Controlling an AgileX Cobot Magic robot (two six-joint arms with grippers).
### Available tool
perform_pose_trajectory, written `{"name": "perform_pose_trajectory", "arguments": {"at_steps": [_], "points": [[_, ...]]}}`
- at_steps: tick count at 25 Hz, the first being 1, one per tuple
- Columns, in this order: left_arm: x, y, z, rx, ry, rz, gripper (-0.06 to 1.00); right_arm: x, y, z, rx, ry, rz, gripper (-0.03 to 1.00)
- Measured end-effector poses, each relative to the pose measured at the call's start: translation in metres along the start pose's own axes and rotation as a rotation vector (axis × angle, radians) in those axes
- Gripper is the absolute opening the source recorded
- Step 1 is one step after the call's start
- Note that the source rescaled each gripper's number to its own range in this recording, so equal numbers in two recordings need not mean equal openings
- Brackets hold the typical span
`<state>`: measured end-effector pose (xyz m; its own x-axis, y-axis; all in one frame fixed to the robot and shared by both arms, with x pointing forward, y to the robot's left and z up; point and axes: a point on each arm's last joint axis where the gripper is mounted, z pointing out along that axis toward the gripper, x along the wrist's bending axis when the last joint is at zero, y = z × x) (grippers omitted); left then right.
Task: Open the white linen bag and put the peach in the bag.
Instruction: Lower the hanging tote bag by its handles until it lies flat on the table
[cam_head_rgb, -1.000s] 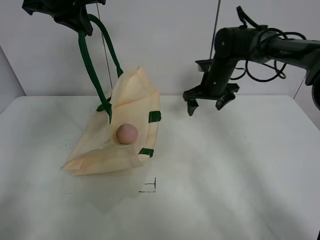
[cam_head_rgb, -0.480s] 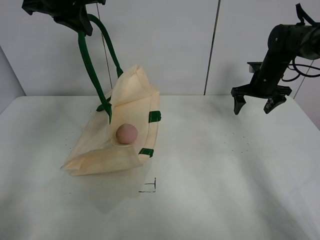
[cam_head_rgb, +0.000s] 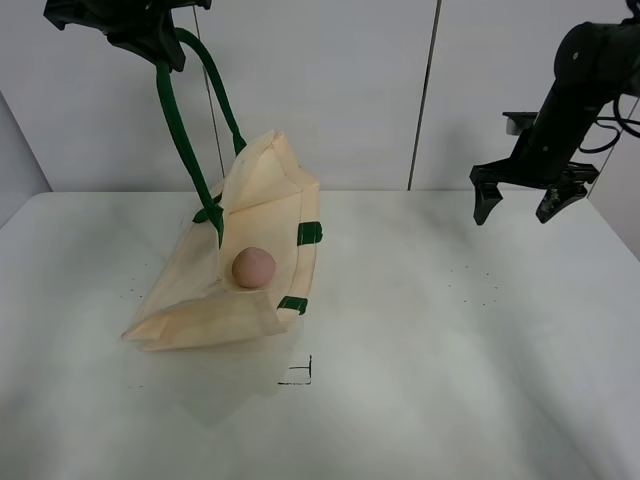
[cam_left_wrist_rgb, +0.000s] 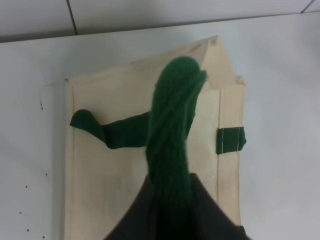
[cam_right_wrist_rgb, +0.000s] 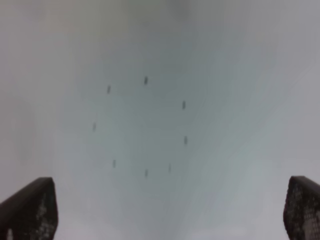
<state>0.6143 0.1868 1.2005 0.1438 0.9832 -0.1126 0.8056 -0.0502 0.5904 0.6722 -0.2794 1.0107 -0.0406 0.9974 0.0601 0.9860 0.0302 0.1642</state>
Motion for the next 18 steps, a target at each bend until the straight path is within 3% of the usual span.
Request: {"name": "perform_pose_trajectory", "arguments": {"at_steps": [6,12,16,18], "points": [[0.000,0.000,0.000,0.000,0.000,0.000,0.00,0.003,-0.075,-0.045,0.033,0.000,-0.002,1.00],[0.000,0.000,0.000,0.000,0.000,0.000,0.00,0.005,-0.180,-0.077,0.034,0.000,-0.002,1.00],[0.000,0.000,0.000,0.000,0.000,0.000,0.00,0.005,-0.247,-0.088,-0.061,-0.001,-0.005,1.00],[0.000,0.000,0.000,0.000,0.000,0.000,0.00,0.005,-0.276,-0.093,-0.157,-0.002,-0.009,1.00]]}}
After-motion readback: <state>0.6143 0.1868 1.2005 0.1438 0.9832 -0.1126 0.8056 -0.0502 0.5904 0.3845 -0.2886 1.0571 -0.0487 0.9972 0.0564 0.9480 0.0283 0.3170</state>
